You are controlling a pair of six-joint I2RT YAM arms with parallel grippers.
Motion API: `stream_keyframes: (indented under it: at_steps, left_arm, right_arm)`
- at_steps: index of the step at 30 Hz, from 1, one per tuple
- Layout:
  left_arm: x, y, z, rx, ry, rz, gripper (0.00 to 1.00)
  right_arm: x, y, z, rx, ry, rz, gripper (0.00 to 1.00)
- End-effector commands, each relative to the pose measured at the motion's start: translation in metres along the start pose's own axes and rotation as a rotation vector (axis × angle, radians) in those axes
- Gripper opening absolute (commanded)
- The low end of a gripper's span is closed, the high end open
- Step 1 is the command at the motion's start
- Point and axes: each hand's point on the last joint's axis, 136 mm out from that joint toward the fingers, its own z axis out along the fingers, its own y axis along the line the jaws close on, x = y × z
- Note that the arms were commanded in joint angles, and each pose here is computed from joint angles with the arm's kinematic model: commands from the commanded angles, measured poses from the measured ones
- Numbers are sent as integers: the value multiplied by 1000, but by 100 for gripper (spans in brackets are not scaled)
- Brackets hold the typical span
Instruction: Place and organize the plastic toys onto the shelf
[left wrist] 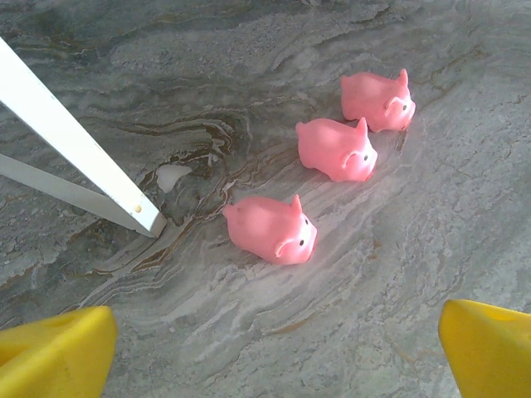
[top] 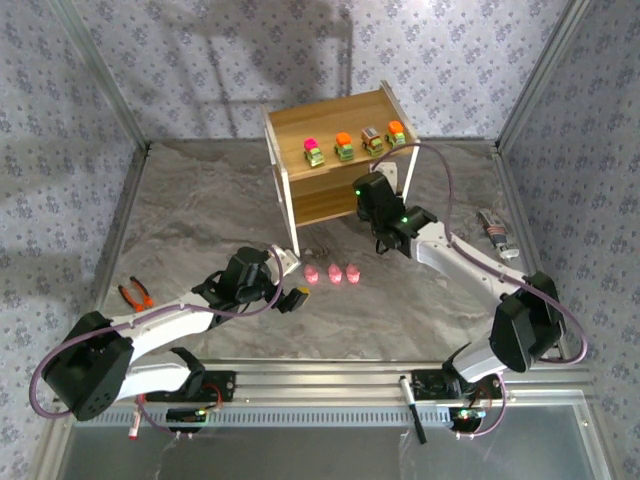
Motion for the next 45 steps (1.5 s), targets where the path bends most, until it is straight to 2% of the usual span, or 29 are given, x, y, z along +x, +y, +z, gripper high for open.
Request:
stream_keyframes:
  at_steps: [1, 12, 20, 28, 39, 45]
  left_arm:
    - [-7, -2, 0, 20, -12, 6, 100]
    - [-6, -1, 1, 14, -5, 9, 100]
    - [-6, -1, 2, 16, -4, 9, 100]
    - [-4, -2, 3, 22, 4, 7, 100]
    - [0, -5, 7, 45, 43, -4, 100]
    - [-2, -4, 6, 39, 30, -4, 100]
  right_arm:
    - [5, -11, -17, 18, -10, 10, 51]
    - [32, -26, -50, 0, -4, 27, 48]
    - [89, -21, -59, -56, 64, -30, 49]
    - [133, -3, -65, -145, 78, -60, 49]
    - [177, 30, -55, -240, 94, -147, 49]
    - [198, 37, -40, -249, 142, -160, 49]
